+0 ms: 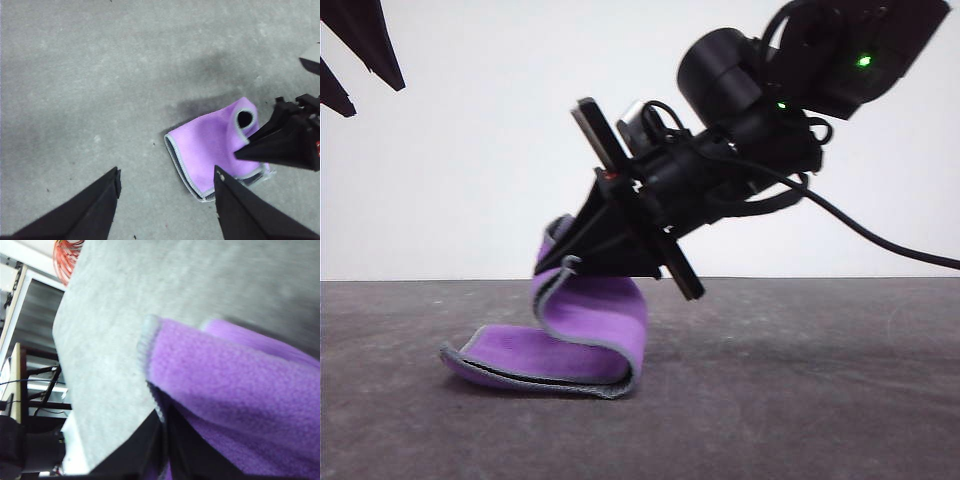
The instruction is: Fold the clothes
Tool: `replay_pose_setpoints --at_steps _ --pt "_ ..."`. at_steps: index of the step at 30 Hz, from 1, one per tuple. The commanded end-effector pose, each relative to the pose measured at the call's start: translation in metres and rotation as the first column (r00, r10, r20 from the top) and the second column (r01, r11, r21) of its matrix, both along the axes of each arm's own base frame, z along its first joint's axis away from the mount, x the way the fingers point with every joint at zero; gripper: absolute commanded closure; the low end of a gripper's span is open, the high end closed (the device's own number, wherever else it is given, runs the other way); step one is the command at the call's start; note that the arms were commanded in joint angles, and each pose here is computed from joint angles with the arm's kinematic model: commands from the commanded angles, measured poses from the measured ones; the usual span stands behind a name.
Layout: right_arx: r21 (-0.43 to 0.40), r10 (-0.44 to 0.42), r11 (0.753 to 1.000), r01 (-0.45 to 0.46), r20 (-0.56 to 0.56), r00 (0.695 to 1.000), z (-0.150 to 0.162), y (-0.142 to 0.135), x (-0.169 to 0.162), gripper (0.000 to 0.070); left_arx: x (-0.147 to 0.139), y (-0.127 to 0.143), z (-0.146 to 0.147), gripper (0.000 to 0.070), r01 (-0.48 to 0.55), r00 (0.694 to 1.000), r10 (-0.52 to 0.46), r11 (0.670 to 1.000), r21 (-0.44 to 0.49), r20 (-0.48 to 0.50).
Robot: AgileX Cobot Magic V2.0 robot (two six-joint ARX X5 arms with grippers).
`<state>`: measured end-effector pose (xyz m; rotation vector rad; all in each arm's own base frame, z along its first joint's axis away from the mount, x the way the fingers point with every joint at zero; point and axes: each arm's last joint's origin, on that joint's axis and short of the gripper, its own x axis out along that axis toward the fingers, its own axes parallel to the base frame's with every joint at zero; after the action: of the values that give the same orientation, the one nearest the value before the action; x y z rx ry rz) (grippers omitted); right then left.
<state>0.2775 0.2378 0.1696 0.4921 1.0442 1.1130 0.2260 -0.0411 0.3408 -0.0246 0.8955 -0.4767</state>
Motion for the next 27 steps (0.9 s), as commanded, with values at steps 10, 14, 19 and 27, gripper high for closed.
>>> replay_pose_setpoints --at_steps 10,14,19,27 --pt "0.009 0.051 0.999 -0.051 0.003 0.999 0.0 0.02 -0.005 0.0497 0.003 -0.001 0.001 0.0346 -0.003 1.0 0.003 1.0 -0.006 0.007" --pt "0.009 0.051 0.999 -0.051 0.003 0.999 0.0 0.02 -0.005 0.0285 0.003 -0.001 0.001 0.0345 -0.002 1.0 0.002 1.0 -0.006 0.006" --pt "0.017 0.057 0.998 -0.058 0.028 0.998 0.001 0.02 -0.004 0.0286 0.003 -0.001 0.001 0.0346 -0.001 1.0 0.001 1.0 -0.005 0.007" --pt "-0.008 0.048 0.999 -0.047 0.221 0.974 0.036 0.0 -0.005 0.0286 0.003 0.001 0.001 0.0345 0.008 1.0 -0.008 1.0 0.012 0.01"
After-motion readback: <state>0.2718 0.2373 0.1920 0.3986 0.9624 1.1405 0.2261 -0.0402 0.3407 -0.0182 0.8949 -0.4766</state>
